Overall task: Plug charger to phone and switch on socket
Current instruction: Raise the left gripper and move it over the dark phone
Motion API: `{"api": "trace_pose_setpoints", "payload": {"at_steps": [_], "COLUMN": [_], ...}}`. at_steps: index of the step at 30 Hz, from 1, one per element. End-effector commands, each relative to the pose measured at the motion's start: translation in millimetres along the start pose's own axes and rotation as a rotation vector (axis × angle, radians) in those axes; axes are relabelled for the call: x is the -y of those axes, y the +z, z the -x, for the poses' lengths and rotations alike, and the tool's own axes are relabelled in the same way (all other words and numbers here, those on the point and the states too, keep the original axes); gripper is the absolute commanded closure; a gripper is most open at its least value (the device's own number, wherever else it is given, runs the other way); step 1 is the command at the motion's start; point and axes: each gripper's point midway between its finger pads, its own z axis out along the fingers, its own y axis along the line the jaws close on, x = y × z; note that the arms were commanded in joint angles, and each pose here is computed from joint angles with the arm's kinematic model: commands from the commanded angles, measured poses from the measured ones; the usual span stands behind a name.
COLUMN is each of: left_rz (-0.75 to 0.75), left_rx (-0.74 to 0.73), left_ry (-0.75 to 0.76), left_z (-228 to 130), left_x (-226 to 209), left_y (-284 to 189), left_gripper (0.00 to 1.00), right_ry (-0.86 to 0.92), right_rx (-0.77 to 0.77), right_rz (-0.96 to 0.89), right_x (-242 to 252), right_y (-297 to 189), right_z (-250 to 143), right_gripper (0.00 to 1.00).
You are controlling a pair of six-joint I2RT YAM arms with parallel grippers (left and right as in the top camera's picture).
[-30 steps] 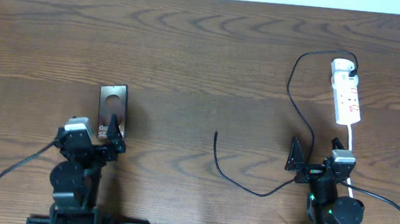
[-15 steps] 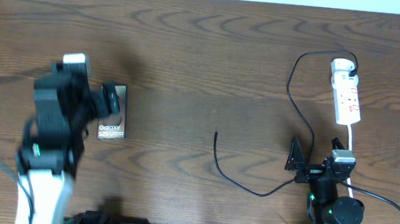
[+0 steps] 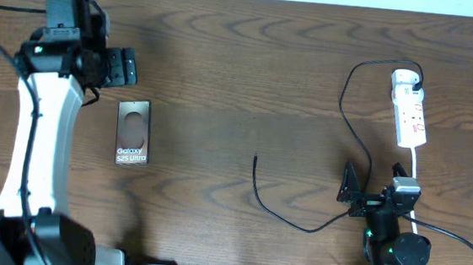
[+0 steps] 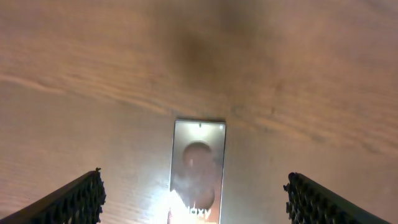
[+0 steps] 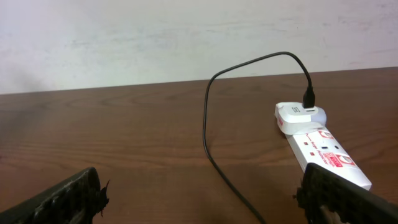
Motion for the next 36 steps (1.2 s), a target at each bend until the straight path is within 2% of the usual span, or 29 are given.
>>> {"api": "trace_pose_setpoints", "payload": {"at_steps": [1,2,3,4,5,6,7,8,9,11,20,25,30,36], "left_rz": [0.006,0.007,0.009,0.01,0.01,0.012,0.012,0.013,0.014,0.015,0.001,-0.002,-0.09,-0.089], "left_rx": [-0.062,-0.084,-0.11,-0.13,-0.153,-0.173,-0.185,-0.204,-0.22,-0.249,-0.391,-0.43,-0.438,-0.453], "left_ry": [0.013,0.013,0.012,0.012,0.011,0.011,0.011,0.01,0.009,0.01,0.109,0.119,0.15,0.148], "left_z": [-8,-12,-16,-19,-23,-25,-27,-30,-33,-38,-66,-76,-79,-85], "left_x": [-2,-3,-3,-4,-4,-4,-4,-5,-5,-5,-8,-8,6,6], "left_y": [19,26,34,41,48,55,59,66,71,81,119,126,125,126], "left_gripper": [0.16,0.25,0.47,0.64,0.68,0.67,0.55,0.36,0.25,0.16,0.01,0.0,0.0,0.0], "right_ry": [-0.006,-0.006,-0.006,-0.006,-0.006,-0.006,-0.006,-0.006,-0.006,-0.006,-0.006,-0.006,-0.006,-0.006], "right_rx": [0.001,0.0,0.001,0.0,0.0,0.0,0.001,0.001,0.0,0.0,0.001,0.0,0.0,0.001], "right_rz": [-0.001,-0.001,-0.001,-0.001,-0.001,-0.001,-0.001,-0.001,-0.001,-0.001,-0.001,-0.001,-0.001,-0.001], "right_x": [1,1,1,1,1,1,1,1,1,1,1,1,1,1], "right_y": [0,0,0,0,0,0,0,0,0,0,0,0,0,0], "right_z": [0,0,0,0,0,0,0,0,0,0,0,0,0,0], "right_gripper": [0.01,0.01,0.01,0.01,0.01,0.01,0.01,0.01,0.01,0.01,0.01,0.01,0.01,0.01]}}
